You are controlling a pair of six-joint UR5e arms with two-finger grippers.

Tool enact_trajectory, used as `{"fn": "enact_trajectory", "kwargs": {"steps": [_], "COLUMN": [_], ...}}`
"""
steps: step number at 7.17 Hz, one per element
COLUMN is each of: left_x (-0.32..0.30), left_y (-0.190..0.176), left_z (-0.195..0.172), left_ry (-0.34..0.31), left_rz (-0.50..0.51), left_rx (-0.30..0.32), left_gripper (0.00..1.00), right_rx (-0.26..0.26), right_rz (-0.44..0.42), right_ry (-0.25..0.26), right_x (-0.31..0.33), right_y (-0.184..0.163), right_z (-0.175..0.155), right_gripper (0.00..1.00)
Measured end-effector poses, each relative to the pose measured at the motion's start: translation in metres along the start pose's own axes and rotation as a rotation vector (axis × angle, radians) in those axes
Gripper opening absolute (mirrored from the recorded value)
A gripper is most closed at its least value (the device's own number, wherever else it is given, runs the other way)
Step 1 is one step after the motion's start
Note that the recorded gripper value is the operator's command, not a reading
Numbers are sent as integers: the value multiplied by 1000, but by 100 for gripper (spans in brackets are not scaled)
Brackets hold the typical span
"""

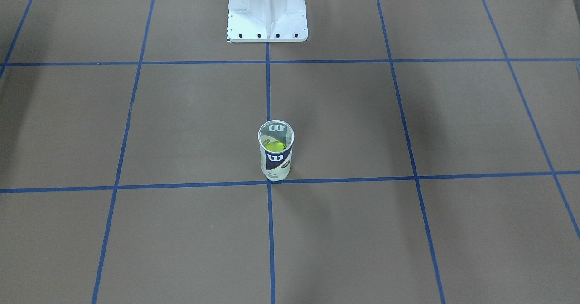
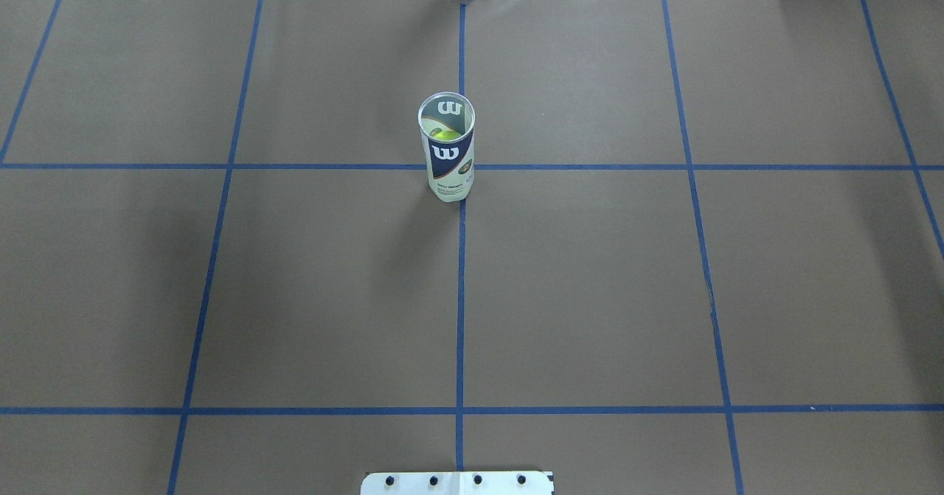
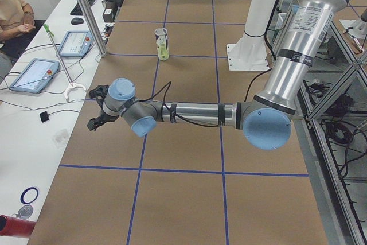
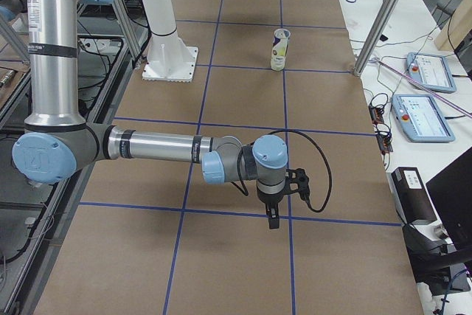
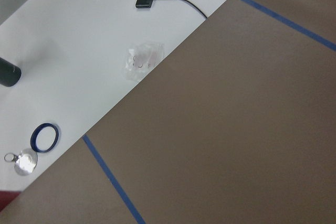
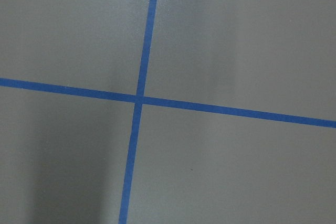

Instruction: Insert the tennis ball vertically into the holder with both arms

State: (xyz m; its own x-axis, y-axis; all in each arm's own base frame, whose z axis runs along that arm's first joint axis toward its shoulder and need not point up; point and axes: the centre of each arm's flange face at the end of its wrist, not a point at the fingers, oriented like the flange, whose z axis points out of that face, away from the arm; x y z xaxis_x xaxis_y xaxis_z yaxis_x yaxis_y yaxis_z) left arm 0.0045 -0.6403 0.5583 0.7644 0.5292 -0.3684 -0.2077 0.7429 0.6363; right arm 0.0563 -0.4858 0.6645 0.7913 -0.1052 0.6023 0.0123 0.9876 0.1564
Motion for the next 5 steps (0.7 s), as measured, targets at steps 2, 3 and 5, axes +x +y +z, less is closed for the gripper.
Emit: {"fn": "enact_trajectory", "kwargs": {"steps": [2,3,5], "left_x": [-25,-36,-41], "left_y": [30,46,81], "left_z": [-50,-56,-45], "left_ry": [-37,-60,-33], "left_rz": [-161,-241,-362], "left_rx": [-110,-188,-340], "left_gripper": [100,100,100], "right_rx": [-6,-12,-17], "right_rz": [5,9,13], "right_ry": [0,-1,-4], "right_x": [2,3,5], "right_y": [4,8,11], "right_z": [2,4,6], "right_gripper": [99,99,99]}}
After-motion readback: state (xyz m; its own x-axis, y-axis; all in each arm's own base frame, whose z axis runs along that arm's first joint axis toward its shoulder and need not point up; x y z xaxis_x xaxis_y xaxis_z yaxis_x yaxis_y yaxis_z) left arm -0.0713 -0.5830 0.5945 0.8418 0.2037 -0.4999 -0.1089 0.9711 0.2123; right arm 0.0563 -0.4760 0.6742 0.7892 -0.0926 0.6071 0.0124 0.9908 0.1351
